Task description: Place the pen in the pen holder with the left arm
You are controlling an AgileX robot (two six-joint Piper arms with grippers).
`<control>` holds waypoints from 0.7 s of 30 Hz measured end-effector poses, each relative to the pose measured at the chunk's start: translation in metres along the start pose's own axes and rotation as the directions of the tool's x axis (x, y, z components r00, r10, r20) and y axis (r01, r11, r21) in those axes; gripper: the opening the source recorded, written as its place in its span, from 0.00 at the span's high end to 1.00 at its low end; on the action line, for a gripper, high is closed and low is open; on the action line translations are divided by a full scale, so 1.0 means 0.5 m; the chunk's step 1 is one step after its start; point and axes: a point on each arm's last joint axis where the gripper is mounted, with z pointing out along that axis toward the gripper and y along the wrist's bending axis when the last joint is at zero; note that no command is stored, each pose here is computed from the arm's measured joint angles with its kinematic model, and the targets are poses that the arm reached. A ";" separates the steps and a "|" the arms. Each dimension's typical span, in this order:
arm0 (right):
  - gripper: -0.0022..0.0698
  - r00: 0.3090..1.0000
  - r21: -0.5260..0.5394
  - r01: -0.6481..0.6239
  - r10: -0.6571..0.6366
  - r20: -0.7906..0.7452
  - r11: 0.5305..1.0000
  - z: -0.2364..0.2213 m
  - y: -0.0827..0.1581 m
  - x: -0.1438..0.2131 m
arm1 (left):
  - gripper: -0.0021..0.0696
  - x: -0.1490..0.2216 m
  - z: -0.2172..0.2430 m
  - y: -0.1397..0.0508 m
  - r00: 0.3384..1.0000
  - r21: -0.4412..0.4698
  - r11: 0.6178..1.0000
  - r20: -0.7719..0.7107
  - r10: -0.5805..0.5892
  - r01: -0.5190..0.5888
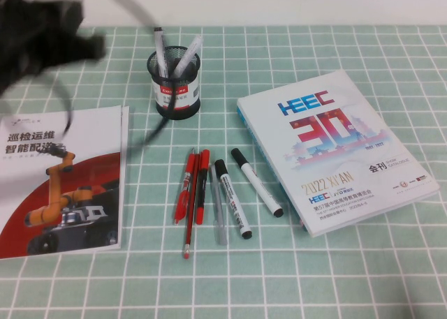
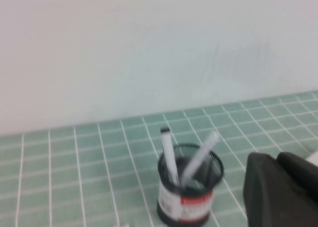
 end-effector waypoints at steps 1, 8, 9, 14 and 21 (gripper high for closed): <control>1.00 1.000 0.000 0.000 0.000 0.000 1.000 0.000 0.000 0.000 | 0.97 0.018 -0.027 0.000 1.000 0.001 1.000 0.008 -0.015 0.015; 1.00 1.000 0.000 0.000 0.000 0.000 1.000 0.000 0.000 0.000 | 0.97 0.146 -0.180 0.000 0.999 0.003 0.999 0.016 -0.035 0.035; 1.00 1.000 0.000 0.000 0.000 0.000 1.000 0.000 0.000 0.000 | 0.97 0.162 -0.196 0.000 0.999 0.003 1.000 0.024 -0.022 0.022; 1.00 1.000 0.000 0.000 0.000 0.000 1.000 0.000 0.000 0.000 | 0.97 0.208 -0.245 0.000 0.997 0.003 1.000 0.079 0.021 -0.021; 1.00 1.000 0.000 0.000 0.000 0.000 1.000 0.000 0.000 0.000 | 0.97 0.251 -0.287 0.003 0.999 -0.007 1.000 0.045 0.011 -0.011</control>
